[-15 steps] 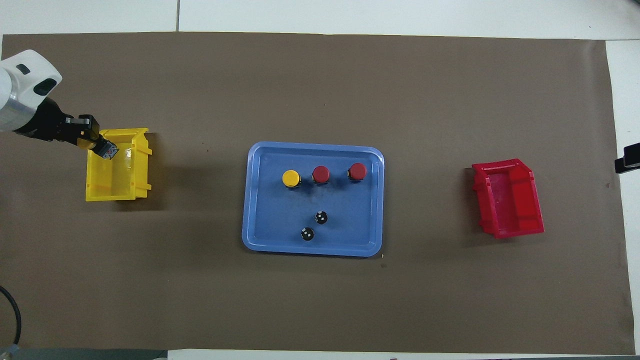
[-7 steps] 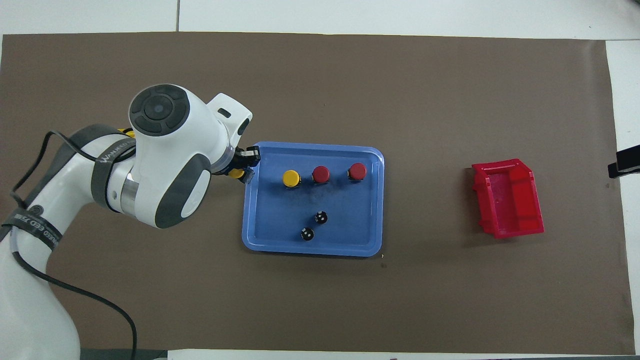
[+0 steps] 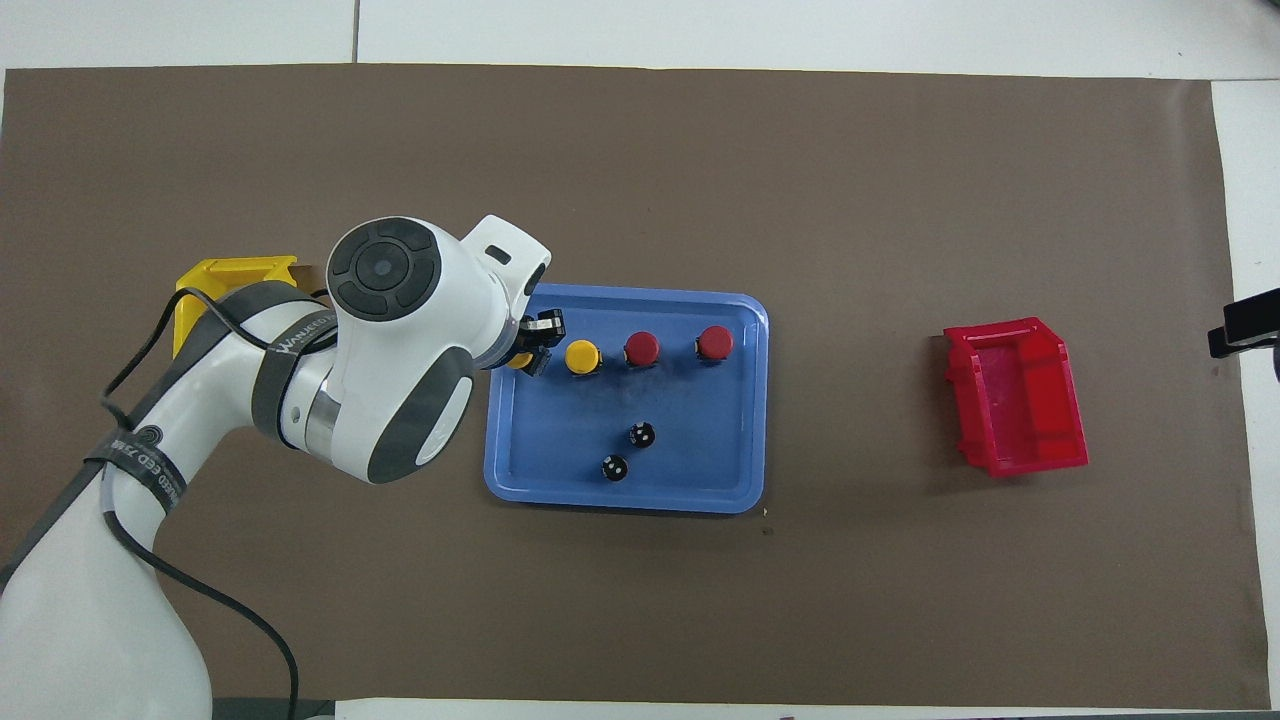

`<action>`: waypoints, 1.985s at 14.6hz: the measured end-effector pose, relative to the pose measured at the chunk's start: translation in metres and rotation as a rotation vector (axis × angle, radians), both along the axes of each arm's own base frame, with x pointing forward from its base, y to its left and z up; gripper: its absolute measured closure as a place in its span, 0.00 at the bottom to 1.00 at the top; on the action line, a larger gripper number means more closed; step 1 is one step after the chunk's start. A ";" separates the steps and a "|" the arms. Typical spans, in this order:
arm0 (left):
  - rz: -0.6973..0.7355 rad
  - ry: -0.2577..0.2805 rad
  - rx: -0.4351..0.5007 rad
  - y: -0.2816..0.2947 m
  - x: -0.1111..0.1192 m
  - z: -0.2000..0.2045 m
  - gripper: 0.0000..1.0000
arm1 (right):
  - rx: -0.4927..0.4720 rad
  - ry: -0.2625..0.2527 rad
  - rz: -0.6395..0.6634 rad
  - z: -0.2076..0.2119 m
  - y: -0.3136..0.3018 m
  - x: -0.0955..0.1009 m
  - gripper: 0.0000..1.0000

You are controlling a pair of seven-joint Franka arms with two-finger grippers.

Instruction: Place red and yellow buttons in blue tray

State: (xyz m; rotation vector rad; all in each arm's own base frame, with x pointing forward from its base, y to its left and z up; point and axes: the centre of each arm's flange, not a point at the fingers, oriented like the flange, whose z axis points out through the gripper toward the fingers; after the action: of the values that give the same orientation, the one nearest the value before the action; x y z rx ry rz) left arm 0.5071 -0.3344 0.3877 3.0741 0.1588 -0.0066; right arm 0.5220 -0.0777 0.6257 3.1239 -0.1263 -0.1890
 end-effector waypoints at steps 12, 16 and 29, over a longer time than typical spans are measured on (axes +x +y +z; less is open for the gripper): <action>0.005 0.004 0.004 0.003 -0.003 -0.024 0.21 | 0.000 0.000 0.000 0.000 0.000 0.000 0.00; -0.096 0.071 0.048 0.022 0.006 0.016 0.00 | 0.000 0.000 0.000 0.000 0.000 0.000 0.00; -0.262 0.135 0.039 0.244 0.032 0.177 0.00 | 0.000 0.000 0.000 0.000 0.000 0.000 0.00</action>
State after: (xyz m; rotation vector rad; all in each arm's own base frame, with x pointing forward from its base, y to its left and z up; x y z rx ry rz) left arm 0.5386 -0.0901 0.5643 3.1079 -0.2404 -0.2260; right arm 0.5220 -0.0777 0.6257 3.1240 -0.1263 -0.1898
